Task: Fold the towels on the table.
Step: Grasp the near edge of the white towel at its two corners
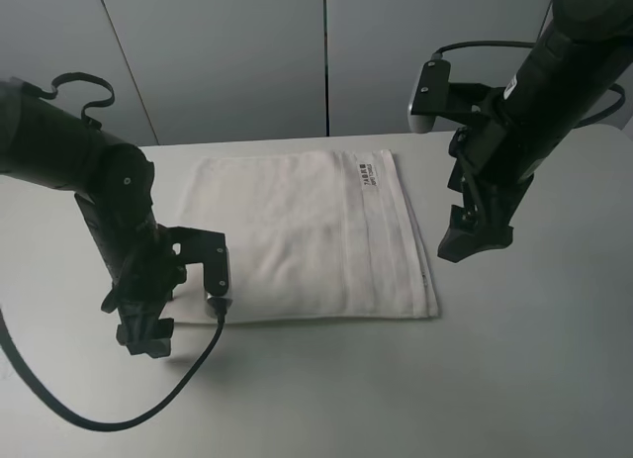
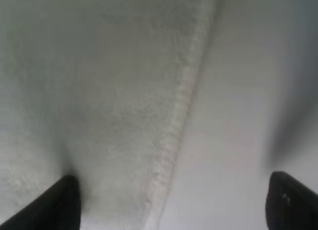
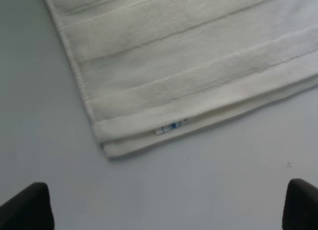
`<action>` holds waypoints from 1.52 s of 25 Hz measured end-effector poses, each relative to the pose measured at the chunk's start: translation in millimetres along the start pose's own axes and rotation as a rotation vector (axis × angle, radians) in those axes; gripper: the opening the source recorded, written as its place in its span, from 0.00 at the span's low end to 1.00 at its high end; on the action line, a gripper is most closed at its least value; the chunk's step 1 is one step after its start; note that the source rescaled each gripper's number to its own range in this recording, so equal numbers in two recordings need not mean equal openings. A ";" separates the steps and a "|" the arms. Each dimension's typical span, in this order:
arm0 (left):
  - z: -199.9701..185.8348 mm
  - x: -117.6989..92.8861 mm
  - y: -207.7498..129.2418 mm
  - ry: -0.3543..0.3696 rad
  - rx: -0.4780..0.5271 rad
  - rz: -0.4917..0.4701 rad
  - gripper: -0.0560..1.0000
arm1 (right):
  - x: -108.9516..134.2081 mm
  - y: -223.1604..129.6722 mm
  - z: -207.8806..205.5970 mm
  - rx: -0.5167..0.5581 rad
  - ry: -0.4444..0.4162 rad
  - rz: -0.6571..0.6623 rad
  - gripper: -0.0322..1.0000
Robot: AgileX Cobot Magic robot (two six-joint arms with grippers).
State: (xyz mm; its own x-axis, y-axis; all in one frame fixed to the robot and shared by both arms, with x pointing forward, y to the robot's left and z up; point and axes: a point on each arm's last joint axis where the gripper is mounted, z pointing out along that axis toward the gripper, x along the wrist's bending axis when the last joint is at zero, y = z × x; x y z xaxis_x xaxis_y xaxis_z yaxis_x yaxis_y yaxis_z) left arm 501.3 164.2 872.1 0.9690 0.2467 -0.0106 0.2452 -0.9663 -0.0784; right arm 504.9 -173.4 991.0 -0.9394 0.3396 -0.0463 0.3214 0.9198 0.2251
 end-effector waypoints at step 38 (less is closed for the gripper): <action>6.3 0.5 0.9 -0.005 0.005 -0.004 0.98 | 38.8 6.4 105.7 0.160 0.131 -0.399 1.00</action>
State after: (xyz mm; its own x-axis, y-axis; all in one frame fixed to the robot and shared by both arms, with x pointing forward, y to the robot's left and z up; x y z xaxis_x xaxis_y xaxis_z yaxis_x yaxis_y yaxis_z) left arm 501.9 163.9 865.8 0.9680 0.2506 -0.0156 0.2485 -0.9650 -0.0838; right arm 483.0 -133.6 887.8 -0.9975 -0.0659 0.0270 -0.0641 0.9961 0.0611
